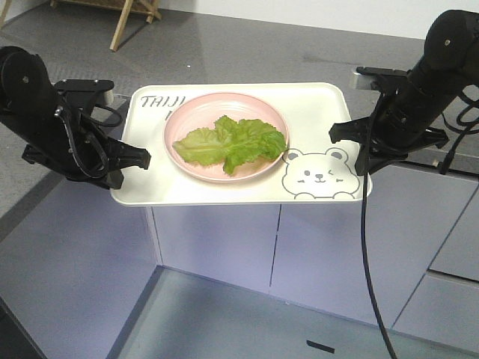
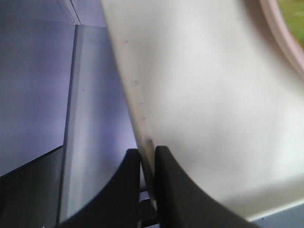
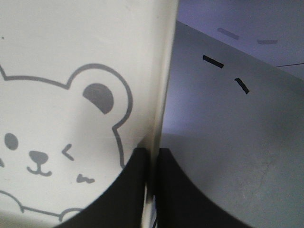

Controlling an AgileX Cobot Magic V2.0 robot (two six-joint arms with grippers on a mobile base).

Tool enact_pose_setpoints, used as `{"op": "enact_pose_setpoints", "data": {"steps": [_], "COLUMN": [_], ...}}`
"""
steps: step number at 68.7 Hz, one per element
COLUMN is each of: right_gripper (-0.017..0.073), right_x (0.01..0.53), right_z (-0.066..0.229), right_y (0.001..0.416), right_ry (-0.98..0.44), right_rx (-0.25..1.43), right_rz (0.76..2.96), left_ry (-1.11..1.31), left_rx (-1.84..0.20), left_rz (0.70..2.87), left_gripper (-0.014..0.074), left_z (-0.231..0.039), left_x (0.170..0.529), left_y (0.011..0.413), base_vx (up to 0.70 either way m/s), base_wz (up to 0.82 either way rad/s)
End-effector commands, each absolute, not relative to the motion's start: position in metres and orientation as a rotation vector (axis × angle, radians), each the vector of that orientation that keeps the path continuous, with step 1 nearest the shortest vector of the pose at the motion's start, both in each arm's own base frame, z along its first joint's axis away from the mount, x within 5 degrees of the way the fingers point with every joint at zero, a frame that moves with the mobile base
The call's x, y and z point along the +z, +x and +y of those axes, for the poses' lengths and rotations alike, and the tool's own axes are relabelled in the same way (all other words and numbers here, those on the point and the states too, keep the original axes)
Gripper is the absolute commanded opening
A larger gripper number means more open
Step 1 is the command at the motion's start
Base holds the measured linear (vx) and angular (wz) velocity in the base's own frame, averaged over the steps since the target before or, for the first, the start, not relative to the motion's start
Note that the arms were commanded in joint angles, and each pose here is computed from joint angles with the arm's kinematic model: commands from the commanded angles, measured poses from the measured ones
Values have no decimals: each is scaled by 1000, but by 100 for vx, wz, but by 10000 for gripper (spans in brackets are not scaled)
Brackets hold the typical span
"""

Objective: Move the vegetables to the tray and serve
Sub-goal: 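Hold the tray level with both grippers while the base drives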

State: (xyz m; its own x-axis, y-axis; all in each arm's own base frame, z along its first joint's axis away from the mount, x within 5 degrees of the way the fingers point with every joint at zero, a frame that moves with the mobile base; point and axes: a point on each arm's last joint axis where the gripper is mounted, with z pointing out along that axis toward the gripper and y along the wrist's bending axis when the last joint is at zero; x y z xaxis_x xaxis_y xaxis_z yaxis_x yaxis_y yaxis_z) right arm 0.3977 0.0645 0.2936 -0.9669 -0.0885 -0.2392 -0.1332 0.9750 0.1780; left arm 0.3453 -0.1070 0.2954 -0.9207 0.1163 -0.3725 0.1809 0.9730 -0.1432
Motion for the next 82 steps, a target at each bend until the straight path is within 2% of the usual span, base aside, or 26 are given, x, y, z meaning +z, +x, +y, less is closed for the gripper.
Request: {"op": "enact_pose_setpoints", "data": {"steps": [1,82], "right_gripper": [-4,-4], "right_x": [328,328], "right_z": [81,81], "right_y": [383,383], "right_ry": [-207,-207], "right_rx": [475,475], "right_rz": [2809,2809], "left_ry": [210,210], "left_rx": [-441,-441], "left_rz": [2573,2573], "left_gripper": [-6,-6], "left_z": [-125,-125], "left_x": [331,331], "left_y": [340,340], "base_vx": [-4,-3], "base_wz": [-14,-12]}}
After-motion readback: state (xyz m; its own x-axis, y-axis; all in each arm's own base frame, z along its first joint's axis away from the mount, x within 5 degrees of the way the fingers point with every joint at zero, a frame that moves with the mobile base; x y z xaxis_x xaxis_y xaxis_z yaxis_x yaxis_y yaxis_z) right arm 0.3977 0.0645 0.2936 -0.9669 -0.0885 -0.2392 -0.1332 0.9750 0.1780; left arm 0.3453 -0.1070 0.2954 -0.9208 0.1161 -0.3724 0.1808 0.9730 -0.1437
